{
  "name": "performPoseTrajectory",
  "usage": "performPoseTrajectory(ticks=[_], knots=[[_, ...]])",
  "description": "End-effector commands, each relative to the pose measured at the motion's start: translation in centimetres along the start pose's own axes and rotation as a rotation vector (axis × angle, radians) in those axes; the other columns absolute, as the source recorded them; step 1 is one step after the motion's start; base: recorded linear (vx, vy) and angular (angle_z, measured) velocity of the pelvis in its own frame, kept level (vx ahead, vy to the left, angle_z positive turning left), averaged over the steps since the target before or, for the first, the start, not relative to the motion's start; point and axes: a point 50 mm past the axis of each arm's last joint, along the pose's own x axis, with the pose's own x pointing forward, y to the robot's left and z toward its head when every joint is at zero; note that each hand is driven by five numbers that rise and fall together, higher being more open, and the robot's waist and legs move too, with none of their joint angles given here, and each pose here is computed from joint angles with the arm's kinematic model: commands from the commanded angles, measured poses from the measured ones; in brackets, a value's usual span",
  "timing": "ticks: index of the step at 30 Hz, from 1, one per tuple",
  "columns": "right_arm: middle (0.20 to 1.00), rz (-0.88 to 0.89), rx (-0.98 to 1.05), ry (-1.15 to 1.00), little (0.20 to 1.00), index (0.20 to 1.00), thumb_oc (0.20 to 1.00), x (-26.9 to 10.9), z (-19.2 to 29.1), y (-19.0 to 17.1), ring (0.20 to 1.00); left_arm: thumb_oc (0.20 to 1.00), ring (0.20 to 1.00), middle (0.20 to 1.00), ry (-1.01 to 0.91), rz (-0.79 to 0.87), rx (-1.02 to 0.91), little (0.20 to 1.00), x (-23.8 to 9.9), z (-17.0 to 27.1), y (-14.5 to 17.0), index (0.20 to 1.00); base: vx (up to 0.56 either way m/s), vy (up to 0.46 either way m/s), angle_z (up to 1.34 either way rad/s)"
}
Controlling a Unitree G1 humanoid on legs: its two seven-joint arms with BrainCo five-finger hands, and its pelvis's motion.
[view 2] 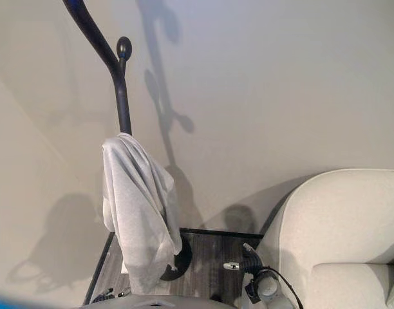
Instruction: Hang the clothes on the sofa on the clothes rack.
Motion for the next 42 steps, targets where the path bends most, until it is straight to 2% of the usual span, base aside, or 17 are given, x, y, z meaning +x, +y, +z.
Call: performPoseTrajectory(ticks=[1, 8, 13, 21, 25, 32, 42], knots=[[1.000, -0.035, 0.005, -0.072, 1.000, 1.000, 1.000, 1.1, 2.5, -1.1, 1.000, 1.000, 1.000, 1.000, -0.126, 0.045, 0.023, 1.000, 0.9, 4.7, 1.8, 1.000, -0.14, -0.020, 0.21], [1.000, -0.073, 0.027, 0.005, 1.000, 1.000, 1.000, 1.4, 1.3, -2.0, 1.000, 1.000, 1.000, 1.000, -0.141, 0.049, 0.024, 1.000, 1.1, 5.3, 1.1, 1.000, -0.05, 0.185, 0.10], [1.000, -0.109, 0.164, 0.109, 1.000, 1.000, 1.000, 1.1, -0.7, -1.6, 1.000, 1.000, 1.000, 1.000, -0.137, 0.038, 0.113, 1.000, 1.1, 5.3, 1.1, 1.000, 0.00, 0.379, -0.07], [1.000, -0.095, 0.305, 0.187, 1.000, 1.000, 1.000, 1.0, -1.8, 0.0, 1.000, 1.000, 1.000, 1.000, -0.063, 0.056, 0.064, 1.000, 1.1, 3.8, 2.3, 1.000, -0.10, 0.215, -0.55], [1.000, -0.091, 0.343, 0.268, 1.000, 1.000, 1.000, 0.5, -3.4, 0.6, 1.000, 1.000, 1.000, 1.000, -0.079, 0.042, 0.061, 1.000, 1.2, 4.4, 1.7, 1.000, -0.02, -0.018, -0.06], [1.000, -0.081, 0.427, 0.407, 1.000, 1.000, 1.000, -1.2, -6.7, 1.3, 1.000, 1.000, 1.000, 1.000, -0.023, -0.027, 0.088, 1.000, 1.0, 2.7, -0.1, 1.000, 0.09, -0.064, -0.08], [1.000, -0.067, 0.462, 0.412, 1.000, 1.000, 1.000, -1.3, -6.9, 1.8, 1.000, 1.000, 1.000, 1.000, 0.023, -0.053, 0.104, 1.000, 0.9, 1.4, -0.5, 1.000, 0.04, -0.023, 0.02]])
